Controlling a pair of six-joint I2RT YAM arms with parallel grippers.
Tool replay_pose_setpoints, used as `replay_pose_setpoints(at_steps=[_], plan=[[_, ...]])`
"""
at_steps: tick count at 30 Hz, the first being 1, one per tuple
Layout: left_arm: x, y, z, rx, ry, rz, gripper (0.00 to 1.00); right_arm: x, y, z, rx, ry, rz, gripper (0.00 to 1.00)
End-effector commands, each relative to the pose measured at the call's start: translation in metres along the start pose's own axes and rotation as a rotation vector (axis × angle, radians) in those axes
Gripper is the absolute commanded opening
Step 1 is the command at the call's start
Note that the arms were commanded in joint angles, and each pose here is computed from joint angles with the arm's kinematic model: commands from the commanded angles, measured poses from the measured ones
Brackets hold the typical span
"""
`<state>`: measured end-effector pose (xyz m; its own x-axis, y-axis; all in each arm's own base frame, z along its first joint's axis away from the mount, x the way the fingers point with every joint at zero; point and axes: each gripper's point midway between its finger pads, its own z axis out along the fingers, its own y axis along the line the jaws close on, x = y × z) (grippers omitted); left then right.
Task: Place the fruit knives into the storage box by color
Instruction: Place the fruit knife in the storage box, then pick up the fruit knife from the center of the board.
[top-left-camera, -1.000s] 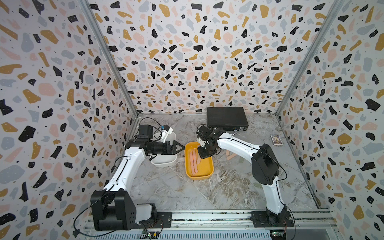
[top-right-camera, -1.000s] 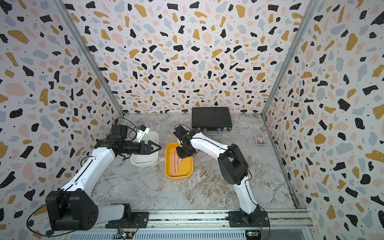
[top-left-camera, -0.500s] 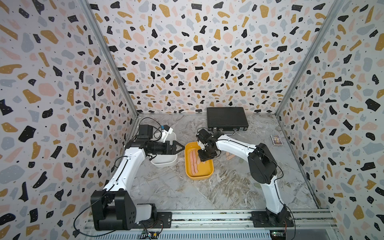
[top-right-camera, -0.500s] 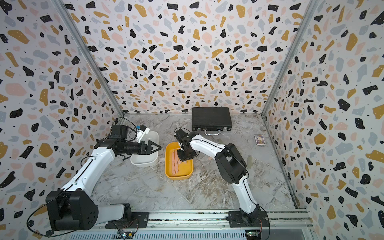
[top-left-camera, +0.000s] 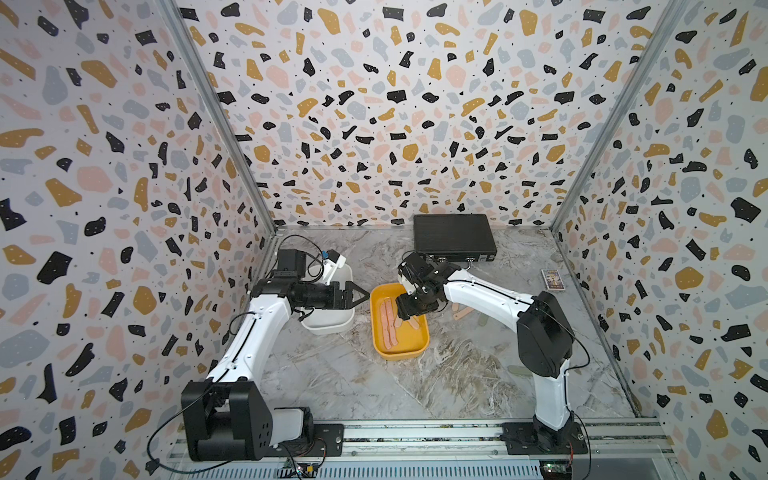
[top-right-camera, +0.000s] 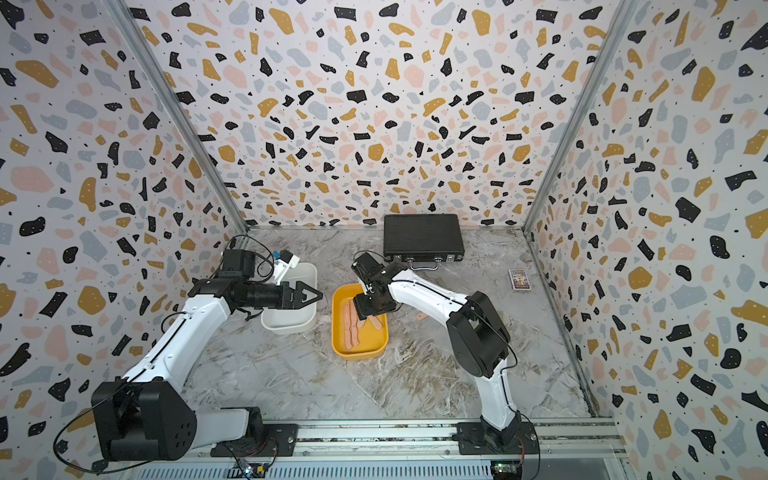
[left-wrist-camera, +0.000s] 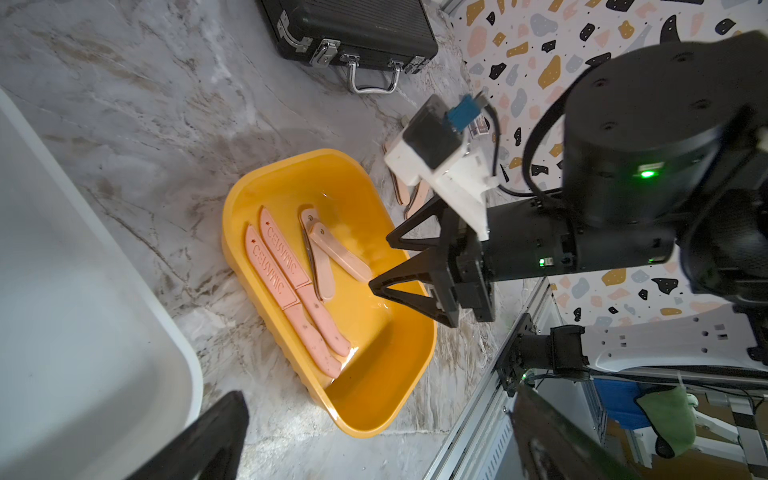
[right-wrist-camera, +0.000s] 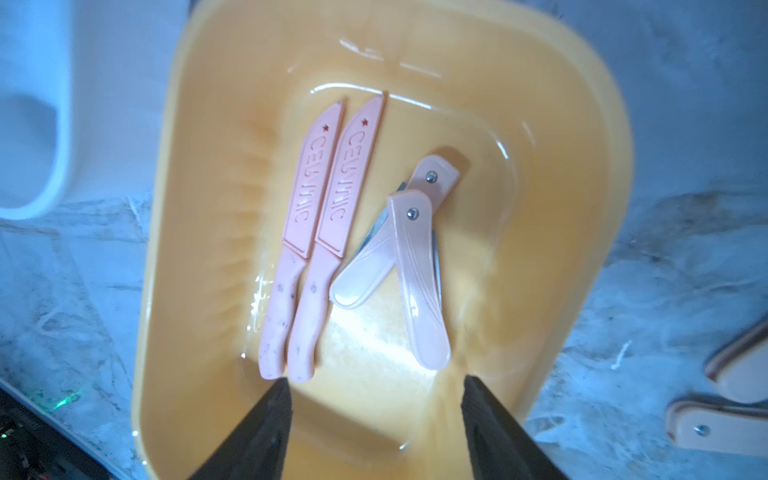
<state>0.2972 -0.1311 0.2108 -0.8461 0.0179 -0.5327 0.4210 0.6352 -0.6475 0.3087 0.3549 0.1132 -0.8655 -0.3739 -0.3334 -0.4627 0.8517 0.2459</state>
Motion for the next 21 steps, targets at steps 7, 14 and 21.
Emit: replay_pose_setpoints(at_steps=[7,14,21], plan=[[-0.010,-0.021,-0.012,0.011,-0.039,0.067,0.99,-0.003,-0.018,-0.039,0.072,-0.102,-0.012,0.67],[-0.006,-0.046,-0.004,0.022,-0.006,0.168,0.99,0.011,-0.061,-0.048,0.119,-0.093,0.078,0.68],[-0.001,-0.056,0.015,0.054,0.056,0.191,0.99,0.029,-0.105,-0.050,0.186,-0.048,0.160,0.68]])
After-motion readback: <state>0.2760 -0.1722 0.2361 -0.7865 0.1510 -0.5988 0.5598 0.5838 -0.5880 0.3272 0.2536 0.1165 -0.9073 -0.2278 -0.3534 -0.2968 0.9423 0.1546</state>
